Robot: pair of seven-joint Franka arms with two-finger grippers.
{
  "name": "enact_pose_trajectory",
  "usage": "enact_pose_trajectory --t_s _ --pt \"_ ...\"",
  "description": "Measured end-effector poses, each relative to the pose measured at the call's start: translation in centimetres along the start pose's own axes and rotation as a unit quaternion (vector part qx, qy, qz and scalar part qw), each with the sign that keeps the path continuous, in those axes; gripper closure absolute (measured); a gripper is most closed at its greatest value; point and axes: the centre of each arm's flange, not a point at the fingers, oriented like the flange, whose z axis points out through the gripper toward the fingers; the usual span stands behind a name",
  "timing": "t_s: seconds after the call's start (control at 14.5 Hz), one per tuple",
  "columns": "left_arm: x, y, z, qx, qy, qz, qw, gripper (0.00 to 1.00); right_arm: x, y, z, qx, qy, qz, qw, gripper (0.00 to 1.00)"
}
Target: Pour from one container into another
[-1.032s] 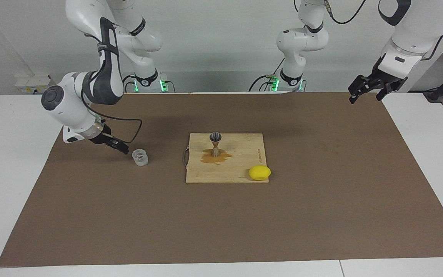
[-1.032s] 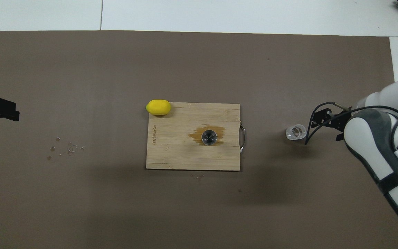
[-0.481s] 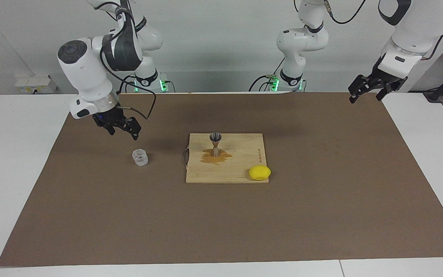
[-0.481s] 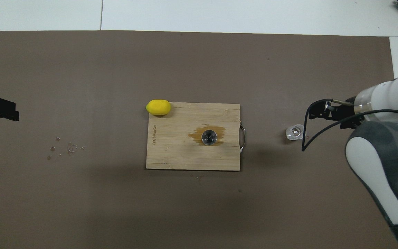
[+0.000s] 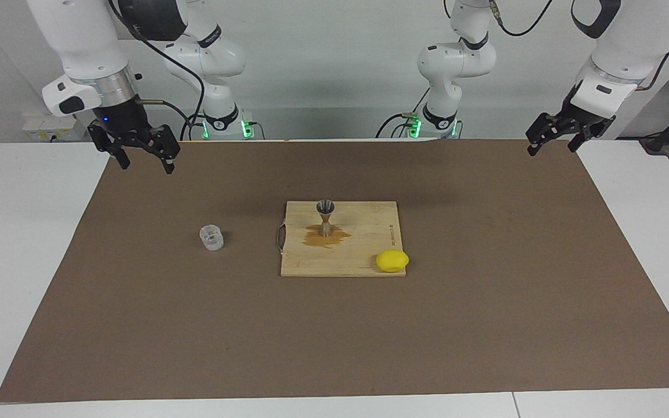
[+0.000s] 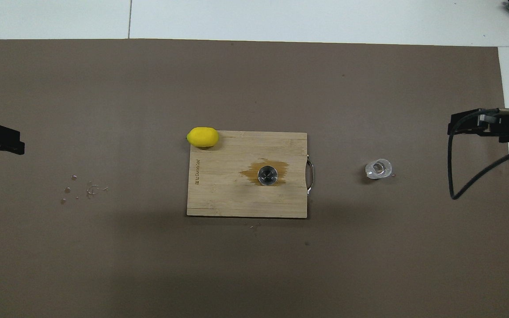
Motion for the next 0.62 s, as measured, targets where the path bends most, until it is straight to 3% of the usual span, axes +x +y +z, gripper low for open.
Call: enact_pose_trajectory --t_s 0.34,0.62 --pt "-0.1 0.0 -0.1 0.000 0.001 0.000 1.000 0.00 -0.3 0.3 0.6 -0.006 -0.048 -0.046 0.998 0.00" --pt "-0.2 0.0 -0.3 0.000 0.002 0.000 1.000 0.00 -0.5 0.6 1.3 -0.006 -0.064 -0.064 0.996 0.00"
